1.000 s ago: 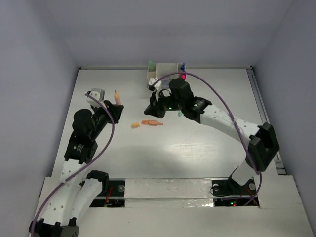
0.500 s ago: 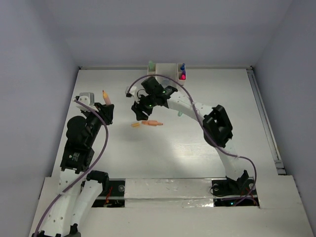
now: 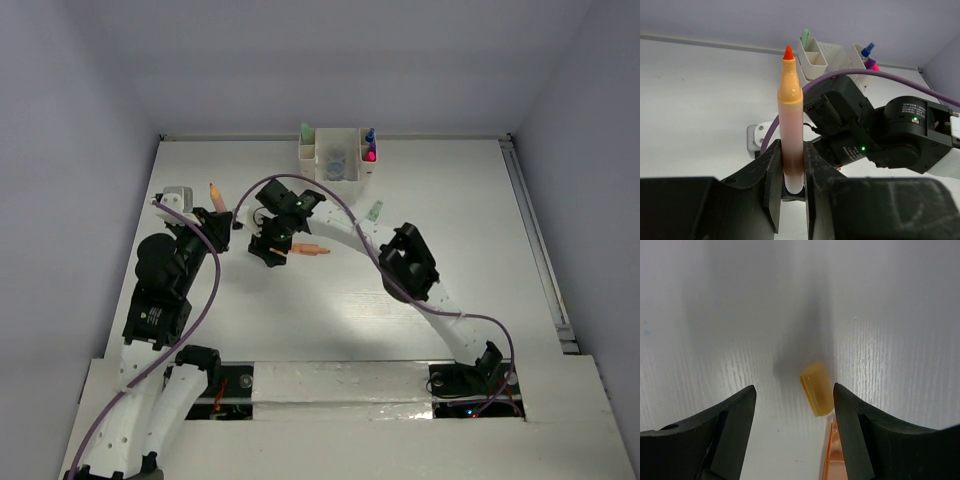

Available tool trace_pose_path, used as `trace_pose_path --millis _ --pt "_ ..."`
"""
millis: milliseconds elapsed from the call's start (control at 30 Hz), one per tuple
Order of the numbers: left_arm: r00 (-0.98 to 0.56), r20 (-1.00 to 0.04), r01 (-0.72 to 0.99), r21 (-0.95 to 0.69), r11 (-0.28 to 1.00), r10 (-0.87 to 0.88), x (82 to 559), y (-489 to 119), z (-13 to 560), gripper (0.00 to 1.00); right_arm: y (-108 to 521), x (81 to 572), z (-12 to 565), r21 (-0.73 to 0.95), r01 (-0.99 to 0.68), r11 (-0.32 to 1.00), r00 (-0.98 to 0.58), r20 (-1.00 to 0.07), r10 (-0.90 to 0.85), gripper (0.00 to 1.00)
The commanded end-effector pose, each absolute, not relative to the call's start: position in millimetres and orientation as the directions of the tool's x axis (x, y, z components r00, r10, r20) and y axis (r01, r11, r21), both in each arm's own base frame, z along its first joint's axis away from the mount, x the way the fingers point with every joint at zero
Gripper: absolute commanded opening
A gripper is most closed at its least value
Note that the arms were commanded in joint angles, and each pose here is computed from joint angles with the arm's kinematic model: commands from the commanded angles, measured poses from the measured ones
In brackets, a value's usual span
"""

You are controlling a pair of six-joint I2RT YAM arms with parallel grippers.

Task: Sort the stationery into containers
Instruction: Close the pen cap on the pen.

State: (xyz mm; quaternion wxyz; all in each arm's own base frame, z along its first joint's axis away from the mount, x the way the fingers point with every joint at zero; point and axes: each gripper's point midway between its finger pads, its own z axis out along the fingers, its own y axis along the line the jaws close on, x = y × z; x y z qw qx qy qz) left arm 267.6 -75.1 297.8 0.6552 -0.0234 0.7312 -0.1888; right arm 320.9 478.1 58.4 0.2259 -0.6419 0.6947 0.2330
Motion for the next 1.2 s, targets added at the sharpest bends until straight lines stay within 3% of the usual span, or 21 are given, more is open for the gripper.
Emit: trace_pose_path --millis 0,233,433,567,633,700,833,900,1000,1133,1167 --pt "-0.084 -0.952 0.238 -0.306 0.922 -0.294 266 -75 318 0.0 484 327 63 -0.039 -0.999 0.03 -0.001 -0.603 -0.798 0.69" --pt "-0.082 -0.953 0.24 -0.304 0.922 -0.293 266 -75 319 0.0 480 344 40 -0.101 -0.993 0.066 0.002 -0.56 -0.829 0.6" --pt "-0.085 -0.952 0.248 -0.306 0.919 -0.294 266 -77 318 0.0 480 350 27 -0.119 -0.989 0.082 -0.004 -0.547 -0.837 0.47" --pt "-0.084 -0.953 0.256 -0.304 0.918 -0.292 265 -78 319 0.0 487 346 24 -0.085 -0.992 0.088 -0.024 -0.568 -0.822 0.23" --pt "-0.084 -0.953 0.255 -0.304 0.918 -0.292 266 -78 319 0.0 492 345 30 -0.074 -0.994 0.086 -0.025 -0.596 -0.803 0.21" --pt "-0.086 -0.953 0.257 -0.304 0.917 -0.292 266 -79 319 0.0 495 343 33 -0.063 -0.994 0.095 -0.036 -0.613 -0.789 0.12" --pt "-0.087 -0.953 0.255 -0.304 0.918 -0.292 267 -79 318 0.0 510 355 78 -0.12 -0.98 0.159 -0.026 -0.716 -0.697 0.01" --pt "-0.086 -0.952 0.269 -0.307 0.913 -0.294 266 -81 319 0.0 509 352 90 -0.1 -0.975 0.2 -0.058 -0.75 -0.659 0.0" --pt "-0.085 -0.95 0.325 -0.312 0.893 -0.301 263 -90 324 0.0 510 357 161 -0.093 -0.955 0.283 -0.067 -0.858 -0.51 0.0" --pt "-0.065 -0.942 0.545 -0.309 0.779 -0.328 241 -126 342 0.0 474 373 244 0.002 -0.905 0.426 -0.124 -0.957 -0.26 0.0" --pt "-0.092 -0.939 0.628 -0.313 0.713 -0.332 229 -141 344 0.0 454 376 237 0.09 -0.879 0.469 -0.214 -0.952 -0.219 0.0"
